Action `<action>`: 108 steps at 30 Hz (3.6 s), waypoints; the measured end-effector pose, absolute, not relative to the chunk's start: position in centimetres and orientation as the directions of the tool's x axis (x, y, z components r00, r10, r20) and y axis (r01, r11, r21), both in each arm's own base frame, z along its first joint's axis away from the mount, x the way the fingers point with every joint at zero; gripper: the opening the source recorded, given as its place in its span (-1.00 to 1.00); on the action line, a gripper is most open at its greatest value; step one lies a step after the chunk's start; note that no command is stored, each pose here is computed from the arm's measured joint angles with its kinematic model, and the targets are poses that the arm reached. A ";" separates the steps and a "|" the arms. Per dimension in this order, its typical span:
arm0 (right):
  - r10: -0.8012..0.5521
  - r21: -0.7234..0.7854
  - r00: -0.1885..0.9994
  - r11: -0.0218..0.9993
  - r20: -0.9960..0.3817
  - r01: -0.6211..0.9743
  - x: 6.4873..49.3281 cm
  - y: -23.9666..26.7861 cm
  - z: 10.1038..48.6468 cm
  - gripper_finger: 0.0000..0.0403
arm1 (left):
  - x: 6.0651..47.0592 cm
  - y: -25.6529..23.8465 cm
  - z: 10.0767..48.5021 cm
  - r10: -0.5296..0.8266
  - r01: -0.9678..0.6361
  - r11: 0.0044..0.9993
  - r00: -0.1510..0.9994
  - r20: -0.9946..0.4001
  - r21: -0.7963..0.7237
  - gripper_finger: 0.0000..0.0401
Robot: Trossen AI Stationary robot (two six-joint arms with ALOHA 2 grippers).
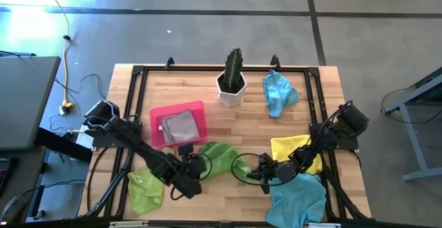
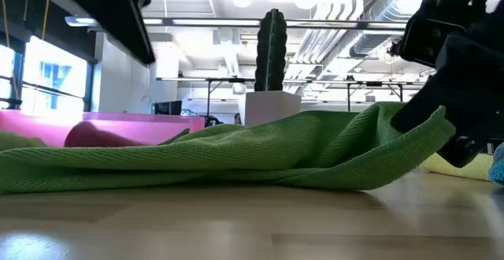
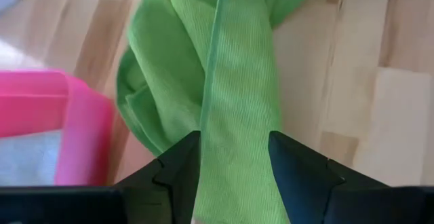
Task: Fold microfiber towels
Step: Fold the green microfiber cloth
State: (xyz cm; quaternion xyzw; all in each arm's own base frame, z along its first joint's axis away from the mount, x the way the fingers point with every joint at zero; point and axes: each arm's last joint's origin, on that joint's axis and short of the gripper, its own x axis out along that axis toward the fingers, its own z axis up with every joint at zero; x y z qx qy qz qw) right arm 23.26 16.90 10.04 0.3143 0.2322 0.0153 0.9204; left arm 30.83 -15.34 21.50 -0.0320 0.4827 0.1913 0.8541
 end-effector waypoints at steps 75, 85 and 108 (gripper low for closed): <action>-0.381 -0.466 0.504 0.883 -0.775 -0.050 26.6 18.6 18.6 -1.00 | 30.3 -12.4 23.7 0.300 -0.176 0.949 0.259 -0.918 0.261 -1.00; -0.628 -0.678 0.355 0.734 -0.692 -0.023 25.7 17.0 25.9 -1.00 | 29.7 -11.3 29.9 0.545 -0.193 0.838 0.250 -0.800 0.511 -1.00; -0.385 -0.518 0.469 0.834 -0.795 -0.192 26.1 17.8 37.5 -1.00 | 28.7 -13.2 40.7 0.282 -0.161 0.959 0.501 -0.818 0.232 -1.00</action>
